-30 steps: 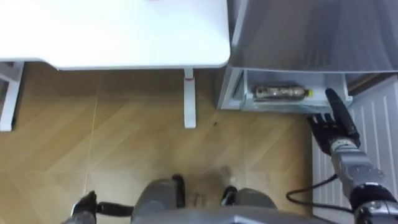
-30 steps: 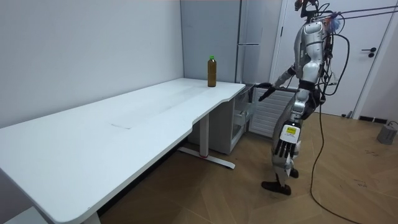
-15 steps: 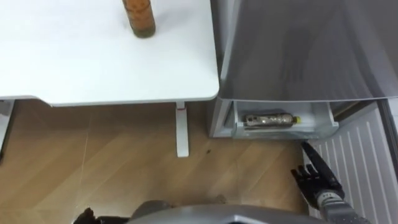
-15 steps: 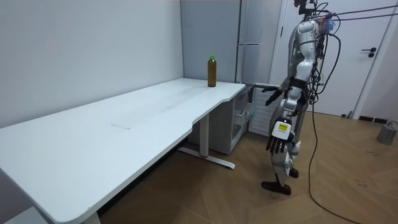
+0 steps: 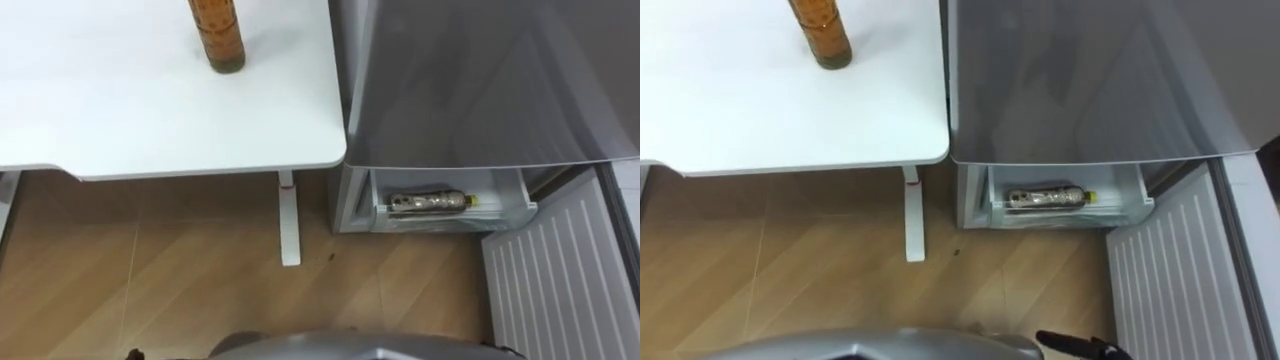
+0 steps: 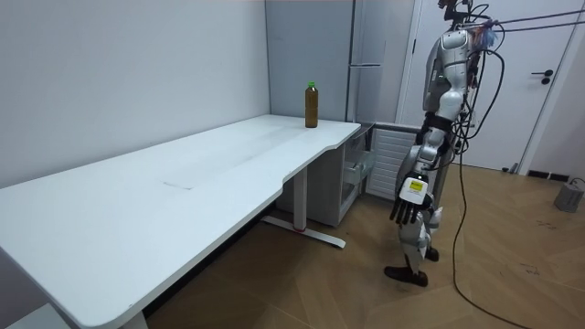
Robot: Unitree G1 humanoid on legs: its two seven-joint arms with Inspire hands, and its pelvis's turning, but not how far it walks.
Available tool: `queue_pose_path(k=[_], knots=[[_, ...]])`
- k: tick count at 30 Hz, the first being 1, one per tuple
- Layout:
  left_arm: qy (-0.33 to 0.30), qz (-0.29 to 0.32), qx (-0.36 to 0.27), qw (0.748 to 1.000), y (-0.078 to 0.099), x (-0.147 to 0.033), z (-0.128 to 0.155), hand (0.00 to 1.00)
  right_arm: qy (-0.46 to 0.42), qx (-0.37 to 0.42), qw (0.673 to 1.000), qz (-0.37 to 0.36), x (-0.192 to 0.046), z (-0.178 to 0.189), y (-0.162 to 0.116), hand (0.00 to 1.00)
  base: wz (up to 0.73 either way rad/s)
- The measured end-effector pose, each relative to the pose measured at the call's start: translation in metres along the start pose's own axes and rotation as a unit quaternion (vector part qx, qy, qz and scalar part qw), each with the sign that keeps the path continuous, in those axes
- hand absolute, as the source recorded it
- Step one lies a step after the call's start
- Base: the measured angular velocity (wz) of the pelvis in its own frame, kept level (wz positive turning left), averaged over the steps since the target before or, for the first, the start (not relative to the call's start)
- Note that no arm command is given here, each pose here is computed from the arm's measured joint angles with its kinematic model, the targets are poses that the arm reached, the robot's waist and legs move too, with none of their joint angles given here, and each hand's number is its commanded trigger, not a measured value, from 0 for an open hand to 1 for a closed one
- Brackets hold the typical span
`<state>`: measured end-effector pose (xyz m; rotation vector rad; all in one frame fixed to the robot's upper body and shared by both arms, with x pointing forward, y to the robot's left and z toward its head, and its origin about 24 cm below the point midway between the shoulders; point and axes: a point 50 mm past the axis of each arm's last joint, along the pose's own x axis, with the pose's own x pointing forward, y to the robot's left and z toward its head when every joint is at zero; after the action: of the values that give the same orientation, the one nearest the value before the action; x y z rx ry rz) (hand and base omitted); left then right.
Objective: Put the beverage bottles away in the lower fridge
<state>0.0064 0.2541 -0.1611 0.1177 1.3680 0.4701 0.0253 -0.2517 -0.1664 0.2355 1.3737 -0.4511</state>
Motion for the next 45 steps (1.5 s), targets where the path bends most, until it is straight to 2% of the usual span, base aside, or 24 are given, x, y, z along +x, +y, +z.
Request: queue_pose_path(k=[3, 8, 11, 14, 19, 23, 29, 31, 32, 34, 37, 41, 45], knots=[[0.001, 0.01, 0.016, 1.0, 0.002, 0.0, -0.003, 0.0, 0.007, -0.044, 0.999, -0.009, 0.0, -0.003, 0.001, 0.0, 0.06], [-0.003, 0.052, 0.017, 0.998, 0.008, -0.001, -0.003, 0.0, 0.018, -0.054, 0.998, -0.022, 0.0, -0.009, -0.003, 0.0, 0.07], [-0.023, 0.091, -0.013, 0.996, 0.013, -0.002, 0.008, 0.0, 0.021, -0.049, 0.998, -0.03, 0.0, -0.012, -0.006, 0.0, 0.18], [-0.07, 0.142, -0.048, 0.986, 0.022, -0.004, 0.03, 0.0, 0.028, -0.048, 0.998, -0.042, -0.001, -0.018, -0.01, 0.0, 0.04], [-0.144, 0.204, -0.13, 0.959, 0.035, -0.015, 0.063, 0.0, 0.035, -0.042, 0.997, -0.061, -0.003, -0.025, -0.019, 0.0, -0.03], [-0.198, 0.24, -0.17, 0.935, 0.041, -0.027, 0.085, 0.0, 0.038, -0.054, 0.996, -0.067, -0.004, -0.027, -0.022, 0.0, -0.03], [-0.335, 0.291, -0.208, 0.872, 0.05, -0.063, 0.135, 0.0, 0.004, -0.083, 0.994, -0.069, -0.002, -0.011, -0.016, 0.0, 0.01], [-0.398, 0.3, -0.243, 0.832, 0.057, -0.085, 0.156, 0.0, -0.009, -0.096, 0.993, -0.068, -0.002, -0.008, -0.015, 0.0, 0.0], [-0.412, 0.301, -0.253, 0.822, 0.059, -0.092, 0.161, 0.0, -0.01, -0.1, 0.993, -0.068, -0.002, -0.009, -0.015, 0.0, 0.04], [-0.473, 0.31, -0.296, 0.77, 0.073, -0.119, 0.178, 0.0, -0.013, -0.105, 0.992, -0.068, -0.002, -0.008, -0.015, 0.0, 0.04], [-0.518, 0.314, -0.324, 0.727, 0.085, -0.141, 0.188, 0.0, -0.015, -0.108, 0.992, -0.068, -0.002, -0.01, -0.016, 0.0, 0.0], [-0.56, 0.296, -0.339, 0.696, 0.087, -0.163, 0.197, 0.0, -0.014, -0.111, 0.991, -0.067, -0.002, -0.013, -0.016, 0.0, 0.04], [-0.618, 0.269, -0.356, 0.647, 0.087, -0.196, 0.211, 0.0, -0.009, -0.126, 0.99, -0.069, -0.003, -0.017, -0.019, 0.0, 0.05]])
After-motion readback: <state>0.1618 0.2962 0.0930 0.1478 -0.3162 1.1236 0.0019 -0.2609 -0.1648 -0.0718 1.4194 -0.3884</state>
